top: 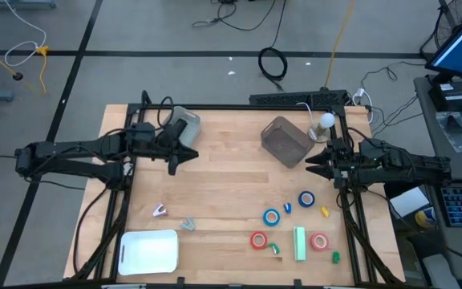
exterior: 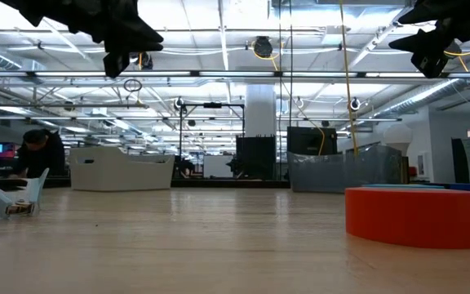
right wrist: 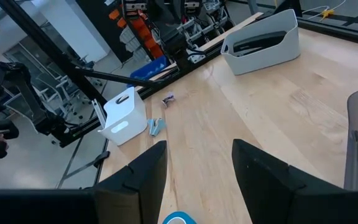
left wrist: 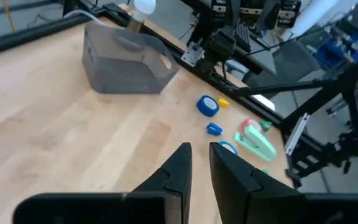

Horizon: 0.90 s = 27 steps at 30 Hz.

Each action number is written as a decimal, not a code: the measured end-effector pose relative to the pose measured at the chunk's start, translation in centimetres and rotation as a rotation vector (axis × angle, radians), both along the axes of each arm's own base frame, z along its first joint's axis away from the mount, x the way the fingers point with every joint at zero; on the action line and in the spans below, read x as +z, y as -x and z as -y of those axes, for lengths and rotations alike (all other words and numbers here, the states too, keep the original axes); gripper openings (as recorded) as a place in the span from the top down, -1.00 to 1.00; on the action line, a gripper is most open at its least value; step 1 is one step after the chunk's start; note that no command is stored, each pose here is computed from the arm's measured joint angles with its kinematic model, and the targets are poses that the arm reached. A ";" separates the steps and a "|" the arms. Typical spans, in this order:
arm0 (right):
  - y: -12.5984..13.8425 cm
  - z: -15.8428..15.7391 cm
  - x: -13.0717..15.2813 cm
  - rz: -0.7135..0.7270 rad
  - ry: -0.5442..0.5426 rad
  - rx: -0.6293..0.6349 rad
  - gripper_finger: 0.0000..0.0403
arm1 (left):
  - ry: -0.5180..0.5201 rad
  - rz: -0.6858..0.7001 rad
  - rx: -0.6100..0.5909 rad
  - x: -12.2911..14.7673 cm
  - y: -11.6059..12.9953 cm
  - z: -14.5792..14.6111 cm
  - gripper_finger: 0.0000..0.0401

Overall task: Pick and place Stapler, Stapler remover, tape
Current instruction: Put the green stapler into the gray bin

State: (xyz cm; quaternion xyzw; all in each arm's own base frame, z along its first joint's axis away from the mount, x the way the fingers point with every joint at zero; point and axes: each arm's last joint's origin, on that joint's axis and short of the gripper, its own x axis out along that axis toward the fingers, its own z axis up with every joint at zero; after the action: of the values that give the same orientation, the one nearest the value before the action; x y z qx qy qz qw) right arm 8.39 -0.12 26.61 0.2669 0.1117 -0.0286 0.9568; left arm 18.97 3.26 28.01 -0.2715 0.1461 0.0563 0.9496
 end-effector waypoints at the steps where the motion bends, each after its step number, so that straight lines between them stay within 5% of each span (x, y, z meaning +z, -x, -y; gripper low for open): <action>1: 0.0 0.0 0.0 0.000 0.000 0.000 0.14 | 0.015 0.000 0.004 0.0 0.0 0.0 0.72; 14: -0.1 0.0 0.1 0.005 0.040 0.008 0.14 | -0.234 -0.036 0.122 -0.2 0.0 0.5 0.71; 27: -3.1 -0.9 -0.4 -0.055 0.099 0.190 0.14 | -0.230 0.172 0.029 -6.0 1.5 3.7 0.71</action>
State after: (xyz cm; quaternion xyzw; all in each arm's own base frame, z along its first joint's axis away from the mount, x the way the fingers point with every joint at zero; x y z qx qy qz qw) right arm 11.53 0.76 26.25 0.2066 0.1611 0.0497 0.9638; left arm 17.44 -0.40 22.06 -0.1668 0.0526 0.0630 0.9826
